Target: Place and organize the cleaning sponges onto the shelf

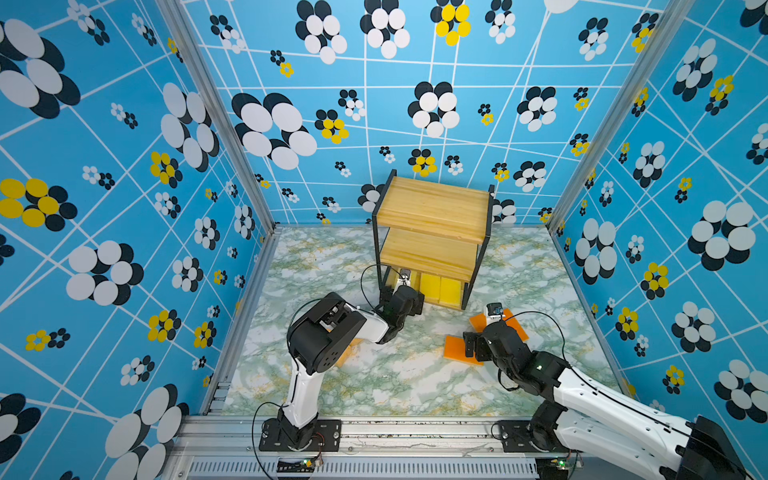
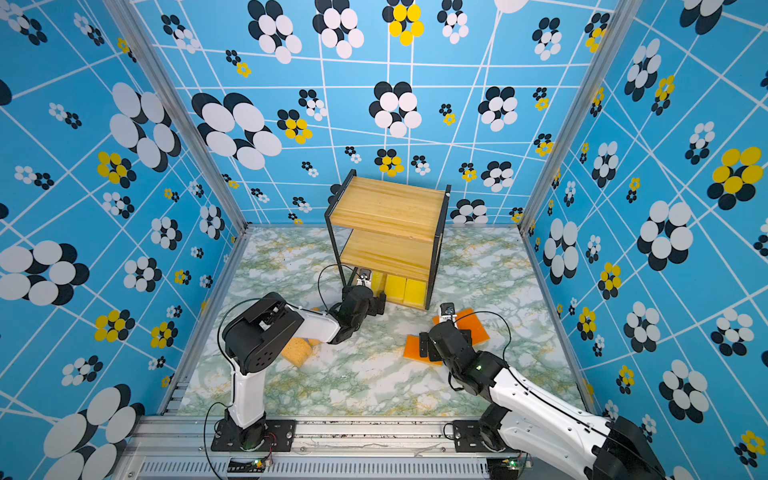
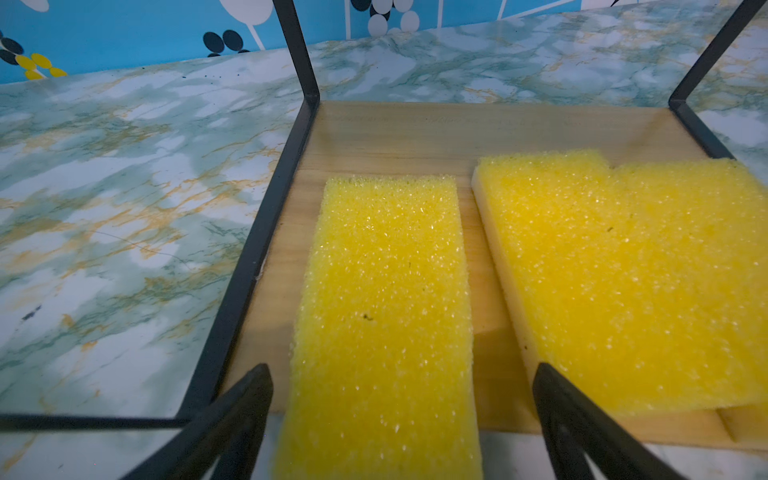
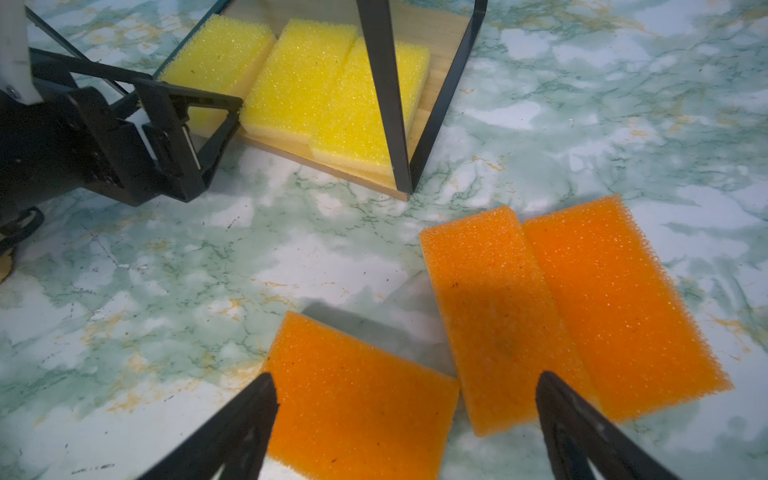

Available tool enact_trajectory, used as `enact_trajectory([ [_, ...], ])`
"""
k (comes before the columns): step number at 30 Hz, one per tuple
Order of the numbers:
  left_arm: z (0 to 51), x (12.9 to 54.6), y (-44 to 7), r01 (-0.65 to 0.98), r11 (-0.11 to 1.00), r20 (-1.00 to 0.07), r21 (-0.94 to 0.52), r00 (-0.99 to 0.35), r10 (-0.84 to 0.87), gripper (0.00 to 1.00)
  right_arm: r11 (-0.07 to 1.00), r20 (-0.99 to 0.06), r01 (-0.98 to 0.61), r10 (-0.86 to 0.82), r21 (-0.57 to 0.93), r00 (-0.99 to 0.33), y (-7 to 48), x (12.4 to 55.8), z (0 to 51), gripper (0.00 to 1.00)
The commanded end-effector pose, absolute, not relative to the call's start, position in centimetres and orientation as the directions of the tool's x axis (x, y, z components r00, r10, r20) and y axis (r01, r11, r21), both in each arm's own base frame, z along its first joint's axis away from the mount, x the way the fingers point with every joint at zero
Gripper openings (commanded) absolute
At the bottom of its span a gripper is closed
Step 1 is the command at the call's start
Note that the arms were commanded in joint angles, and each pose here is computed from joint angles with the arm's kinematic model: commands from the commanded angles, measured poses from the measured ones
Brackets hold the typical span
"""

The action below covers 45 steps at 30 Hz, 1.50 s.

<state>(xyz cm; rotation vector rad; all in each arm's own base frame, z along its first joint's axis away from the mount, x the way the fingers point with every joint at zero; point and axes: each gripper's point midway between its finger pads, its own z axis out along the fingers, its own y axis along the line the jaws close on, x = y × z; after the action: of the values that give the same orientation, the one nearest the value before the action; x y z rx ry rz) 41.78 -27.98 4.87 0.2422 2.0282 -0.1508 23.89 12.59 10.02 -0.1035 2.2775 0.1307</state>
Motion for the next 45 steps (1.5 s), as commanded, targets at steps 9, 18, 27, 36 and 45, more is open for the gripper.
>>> enact_trajectory([
  [9,6.4,41.8,-27.2,0.196,0.98,-0.915,0.022,-0.39,0.099,0.99,0.995,-0.749,-0.095,-0.032,0.041,-0.662,11.8,23.6,9.2,0.99],
  [18,7.3,41.3,-26.9,0.192,0.981,-0.923,0.014,-0.375,0.087,0.99,0.994,-0.748,-0.103,-0.035,0.044,-0.663,11.9,23.6,9.3,0.99],
  [27,9.5,40.3,-27.0,0.211,0.977,-0.936,0.031,-0.336,0.102,0.99,0.991,-0.746,-0.125,-0.048,0.047,-0.664,12.3,23.5,9.5,0.99],
  [36,11.8,37.7,-25.6,0.207,0.977,-0.937,0.043,-0.331,0.111,0.99,0.964,-0.715,-0.253,-0.12,0.082,-0.689,15.0,23.5,9.7,0.99],
  [45,12.9,33.3,-20.4,0.128,0.992,-0.916,0.018,-0.395,0.067,0.99,0.831,-0.723,-0.494,-0.175,0.255,-0.668,21.4,22.8,10.2,0.99],
])
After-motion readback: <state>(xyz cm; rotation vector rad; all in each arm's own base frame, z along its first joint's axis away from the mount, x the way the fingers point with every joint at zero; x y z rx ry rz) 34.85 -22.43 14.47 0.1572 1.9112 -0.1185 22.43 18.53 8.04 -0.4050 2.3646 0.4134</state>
